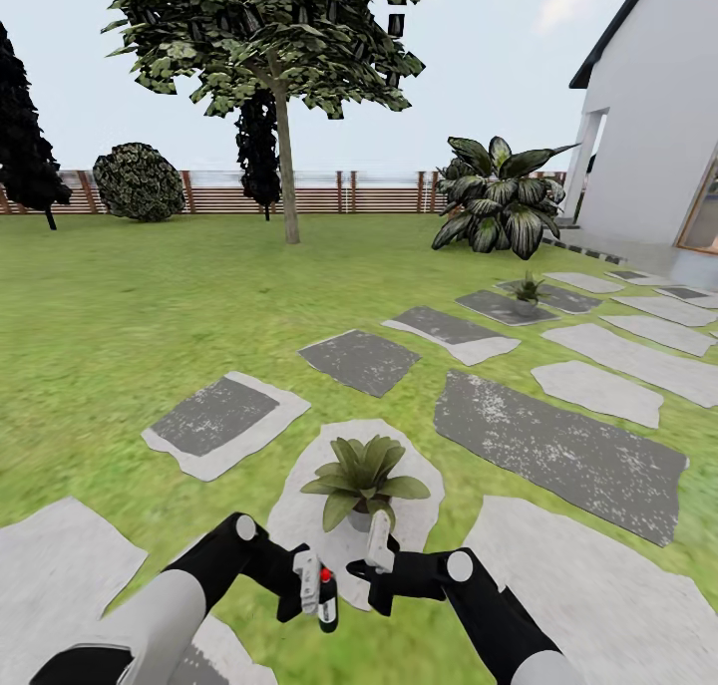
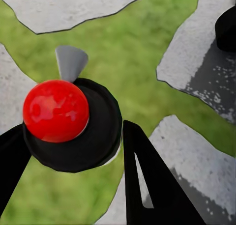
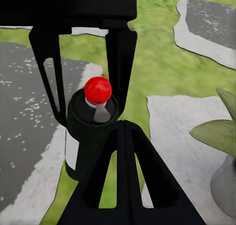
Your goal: Pick up the pesticide atomizer in the garden and spray insectifuge to fully cover both potted plants in the garden.
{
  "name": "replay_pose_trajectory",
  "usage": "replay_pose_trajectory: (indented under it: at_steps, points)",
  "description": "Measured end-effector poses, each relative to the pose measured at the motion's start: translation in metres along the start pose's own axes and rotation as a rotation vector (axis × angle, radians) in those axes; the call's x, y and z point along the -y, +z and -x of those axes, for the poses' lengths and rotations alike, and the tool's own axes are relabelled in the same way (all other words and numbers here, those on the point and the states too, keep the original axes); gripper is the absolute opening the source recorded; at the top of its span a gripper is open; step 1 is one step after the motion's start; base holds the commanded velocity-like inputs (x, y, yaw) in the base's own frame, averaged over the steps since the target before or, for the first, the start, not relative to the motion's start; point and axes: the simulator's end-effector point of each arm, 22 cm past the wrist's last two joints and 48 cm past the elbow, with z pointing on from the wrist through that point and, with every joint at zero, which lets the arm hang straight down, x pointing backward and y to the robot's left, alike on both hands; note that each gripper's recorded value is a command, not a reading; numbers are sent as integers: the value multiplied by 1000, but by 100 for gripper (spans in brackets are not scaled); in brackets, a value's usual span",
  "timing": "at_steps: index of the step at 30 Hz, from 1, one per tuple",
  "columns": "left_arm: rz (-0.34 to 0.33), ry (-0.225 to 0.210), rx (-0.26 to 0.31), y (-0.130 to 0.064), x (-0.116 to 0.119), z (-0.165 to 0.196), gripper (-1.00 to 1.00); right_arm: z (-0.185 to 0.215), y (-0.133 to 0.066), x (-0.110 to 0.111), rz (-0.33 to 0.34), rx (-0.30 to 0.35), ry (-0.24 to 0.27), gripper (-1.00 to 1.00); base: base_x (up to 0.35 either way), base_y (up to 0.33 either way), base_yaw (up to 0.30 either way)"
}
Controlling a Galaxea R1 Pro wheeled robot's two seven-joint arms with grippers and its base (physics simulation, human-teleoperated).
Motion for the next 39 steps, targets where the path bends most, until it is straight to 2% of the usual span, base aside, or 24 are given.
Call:
replay_pose_trajectory:
  at_steps: [18,33,39]
  points:
    - [-11,11,29,10,4,20,-100,0,0,0,-1,0,1,-100,0,0,0]
    - [-8,7,34,10,3,21,-100,0,0,0,-1,0,1,-100,0,0,0]
    - [4,-10,69,10,1,28,-100,0,0,0,-1,0,0,-100,0,0,0]
